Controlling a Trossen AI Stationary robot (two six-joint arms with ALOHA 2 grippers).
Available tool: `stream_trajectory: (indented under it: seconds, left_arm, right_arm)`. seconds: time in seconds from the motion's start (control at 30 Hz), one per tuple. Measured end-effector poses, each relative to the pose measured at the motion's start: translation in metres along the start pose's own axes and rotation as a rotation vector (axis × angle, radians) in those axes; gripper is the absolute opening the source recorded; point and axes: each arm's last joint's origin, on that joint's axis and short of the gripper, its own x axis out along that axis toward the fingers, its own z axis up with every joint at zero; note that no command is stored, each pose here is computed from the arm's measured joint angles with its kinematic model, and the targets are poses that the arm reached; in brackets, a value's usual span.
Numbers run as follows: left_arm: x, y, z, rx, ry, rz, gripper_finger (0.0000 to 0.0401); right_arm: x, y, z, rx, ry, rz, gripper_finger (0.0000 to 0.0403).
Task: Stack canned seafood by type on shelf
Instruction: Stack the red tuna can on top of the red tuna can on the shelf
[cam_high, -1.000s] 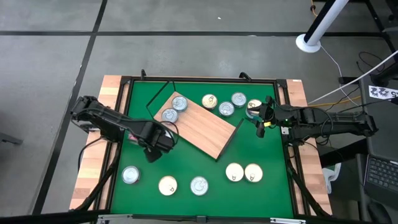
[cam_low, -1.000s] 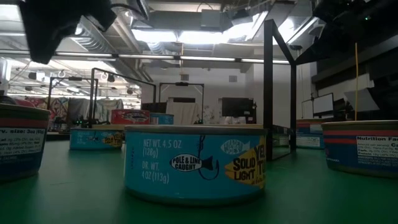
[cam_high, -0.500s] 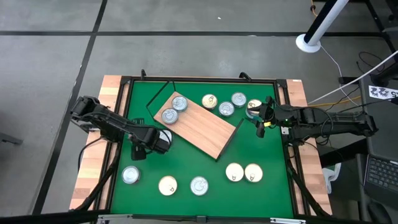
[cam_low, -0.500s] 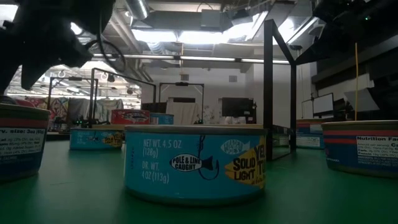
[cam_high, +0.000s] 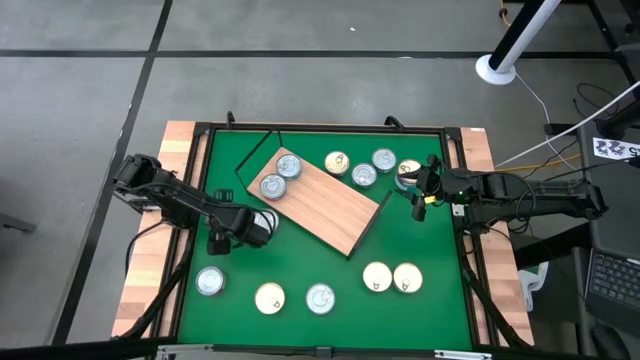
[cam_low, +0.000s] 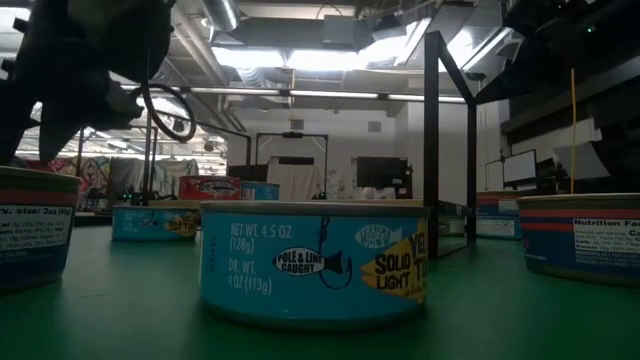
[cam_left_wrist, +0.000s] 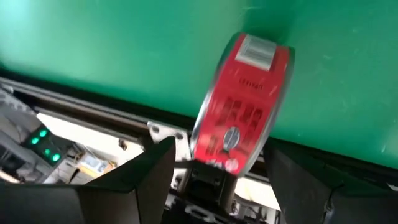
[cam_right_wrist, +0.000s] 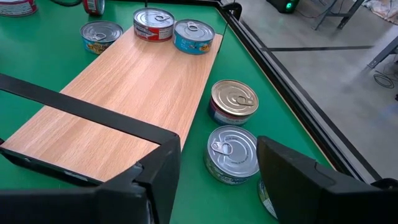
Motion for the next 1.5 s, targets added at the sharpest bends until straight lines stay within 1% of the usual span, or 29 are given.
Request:
stream_trajectory:
  seconds: [0.2, 0.43, 0.77, 0.83, 0.93, 1.03, 1.37, 1.5]
  left_arm:
    - [0.001, -0.002, 0.004, 0.034, -0.040, -0.017, 0.0241]
    - [0.001, -0.005, 0.011, 0.024, -0.111, -0.045, 0.0241]
    - [0.001, -0.004, 0.010, 0.026, -0.102, -0.042, 0.0240]
    - [0.001, -0.004, 0.010, 0.026, -0.102, -0.042, 0.0233]
    - [0.001, -0.004, 0.010, 0.026, -0.101, -0.042, 0.0207]
    - [0.001, -0.004, 0.010, 0.023, -0.101, -0.042, 0.0171]
    - [0.001, -0.006, 0.009, -0.096, -0.073, -0.100, 0.0049]
    - [0.001, -0.006, 0.009, -0.103, -0.073, -0.101, 0.0020]
  right_arm:
    - [0.000, 0.000, 0.000, 0.000, 0.000, 0.000, 0.0211]
    - [0.000, 0.000, 0.000, 0.000, 0.001, 0.000, 0.0211]
    - [0.000, 0.000, 0.000, 0.000, 0.001, 0.000, 0.0211]
    - [0.000, 0.000, 0.000, 0.000, 0.001, 0.000, 0.0211]
    - [0.000, 0.000, 0.000, 0.000, 0.001, 0.000, 0.0211]
    - [0.000, 0.000, 0.000, 0.000, 0.001, 0.000, 0.0211]
    - [0.000, 0.000, 0.000, 0.000, 0.001, 0.000, 0.0211]
    - [0.000, 0.000, 0.000, 0.000, 0.001, 0.000, 0.0211]
